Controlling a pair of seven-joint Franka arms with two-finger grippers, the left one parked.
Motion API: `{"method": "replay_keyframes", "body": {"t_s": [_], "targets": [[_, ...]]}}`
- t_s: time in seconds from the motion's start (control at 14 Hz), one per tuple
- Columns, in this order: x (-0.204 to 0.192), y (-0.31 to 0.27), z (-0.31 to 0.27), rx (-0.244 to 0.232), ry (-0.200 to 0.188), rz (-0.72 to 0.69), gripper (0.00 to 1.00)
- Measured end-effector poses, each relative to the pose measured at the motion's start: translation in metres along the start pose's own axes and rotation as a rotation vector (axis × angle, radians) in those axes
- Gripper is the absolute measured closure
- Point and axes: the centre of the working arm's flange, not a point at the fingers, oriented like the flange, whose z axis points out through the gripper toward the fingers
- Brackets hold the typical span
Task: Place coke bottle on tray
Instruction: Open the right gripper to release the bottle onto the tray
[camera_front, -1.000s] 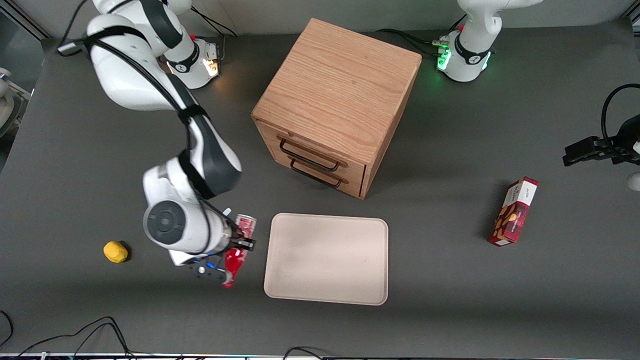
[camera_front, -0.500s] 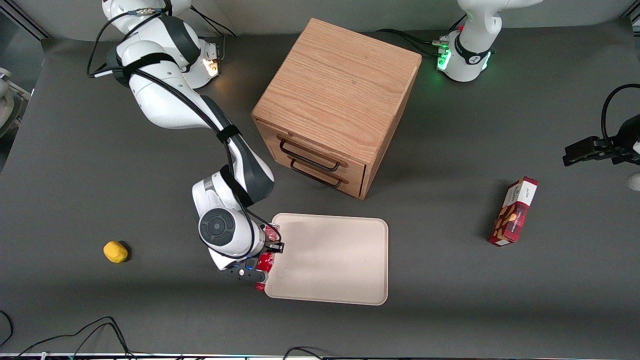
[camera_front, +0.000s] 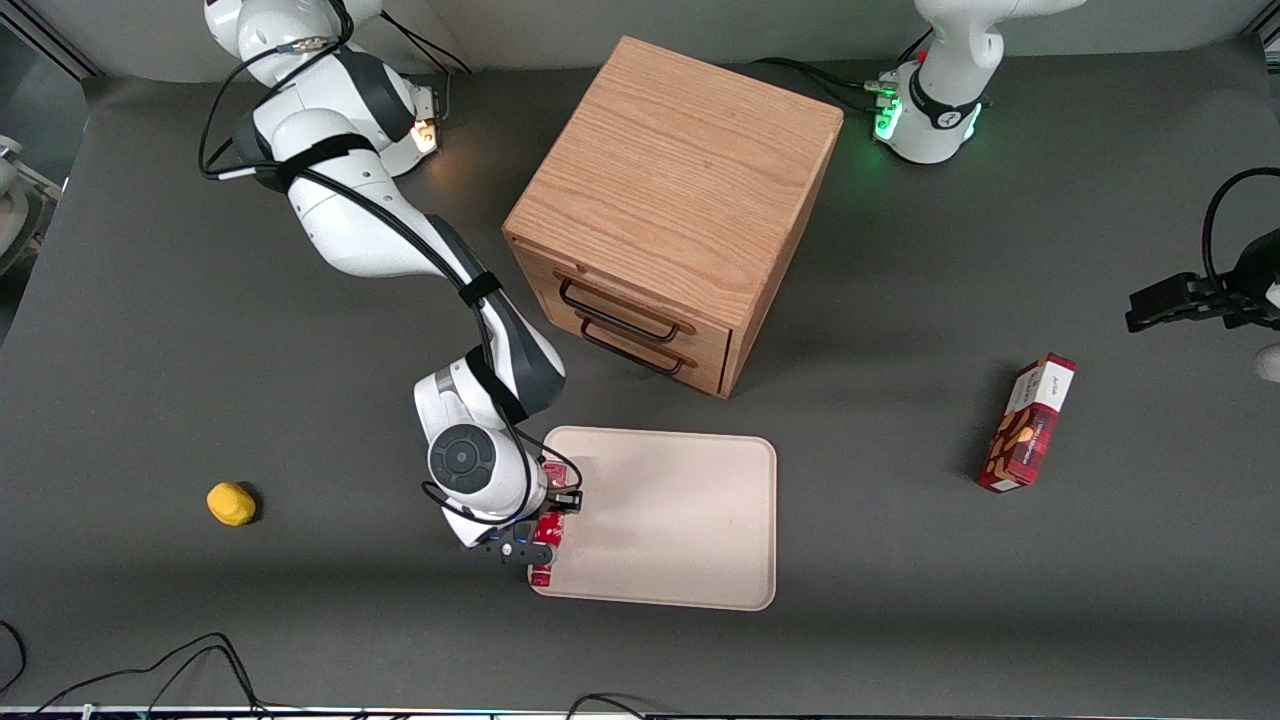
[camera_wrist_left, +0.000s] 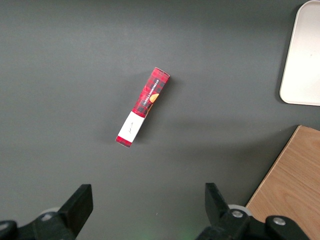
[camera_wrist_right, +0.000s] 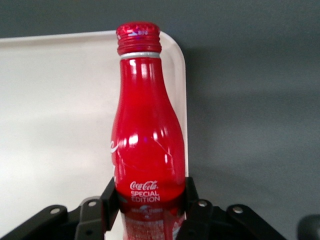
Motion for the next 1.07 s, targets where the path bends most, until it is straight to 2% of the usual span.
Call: {"method": "replay_keyframes", "body": {"t_s": [0.29,0.36,0.64,1.07], "targets": [[-0.001,0.0,0.011,0.001,0.0,-0.007,0.45],[-0.001,0.0,0.013,0.002,0.001,-0.007,0.41],[0.002,-0.002,0.007,0.011,0.015,-0.007,0.01],[0.002,-0.002,0.006,0.011,0.016,-0.006,0.0]]}}
